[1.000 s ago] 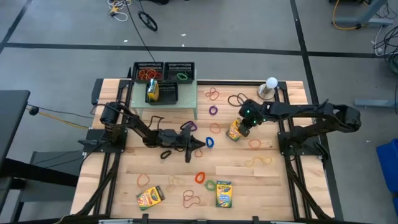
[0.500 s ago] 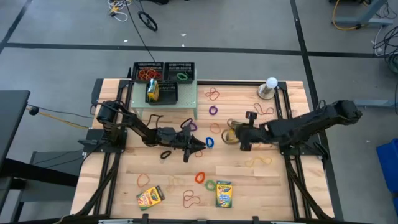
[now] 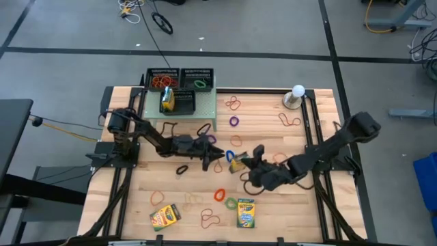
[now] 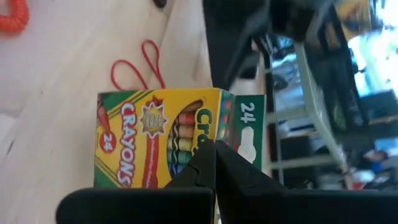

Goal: Pick & Place Office Desk Supplies
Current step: Put the crayon box into the bottom black bin on the shelf

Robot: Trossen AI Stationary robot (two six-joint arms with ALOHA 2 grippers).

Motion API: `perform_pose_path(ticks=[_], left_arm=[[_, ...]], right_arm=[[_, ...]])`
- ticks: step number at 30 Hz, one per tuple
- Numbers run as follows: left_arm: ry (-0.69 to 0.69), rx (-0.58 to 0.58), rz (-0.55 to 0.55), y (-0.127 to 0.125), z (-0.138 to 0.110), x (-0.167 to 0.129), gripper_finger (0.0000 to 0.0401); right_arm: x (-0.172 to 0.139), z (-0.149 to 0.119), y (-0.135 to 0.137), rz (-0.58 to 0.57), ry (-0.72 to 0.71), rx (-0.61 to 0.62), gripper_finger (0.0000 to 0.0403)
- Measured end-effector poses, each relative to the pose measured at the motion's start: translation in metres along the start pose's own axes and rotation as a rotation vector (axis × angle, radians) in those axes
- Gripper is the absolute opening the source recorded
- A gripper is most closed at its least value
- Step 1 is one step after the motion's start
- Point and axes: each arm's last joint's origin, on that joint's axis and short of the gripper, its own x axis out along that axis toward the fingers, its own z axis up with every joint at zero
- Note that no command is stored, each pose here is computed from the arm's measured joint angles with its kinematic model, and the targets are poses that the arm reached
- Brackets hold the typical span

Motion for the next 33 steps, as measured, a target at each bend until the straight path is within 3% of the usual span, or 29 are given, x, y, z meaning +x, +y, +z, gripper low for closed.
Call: perform_pose_path(ticks=[8, 13, 20, 33], left_arm=[[0.030, 0.018, 0.027, 0.005, -0.002, 0.000, 0.0115], [0.034, 0.024, 0.031, 0.005, -0.002, 0.000, 0.0115], [0.035, 0.026, 0.031, 0.005, -0.002, 0.000, 0.0115], [0.040, 0.068, 0.011, 0.004, -0.002, 0.000, 0.0115]], right_arm=[[0.023, 0.008, 0.028, -0.072, -0.022, -0.224, 0.0000], [0.030, 0.007, 0.042, -0.071, -0.025, -0.292, 0.0000], [0.030, 0.010, 0.049, -0.075, -0.045, -0.279, 0.0006], [0.029, 0.012, 0.051, -0.059, -0.084, -0.143, 0.0099]])
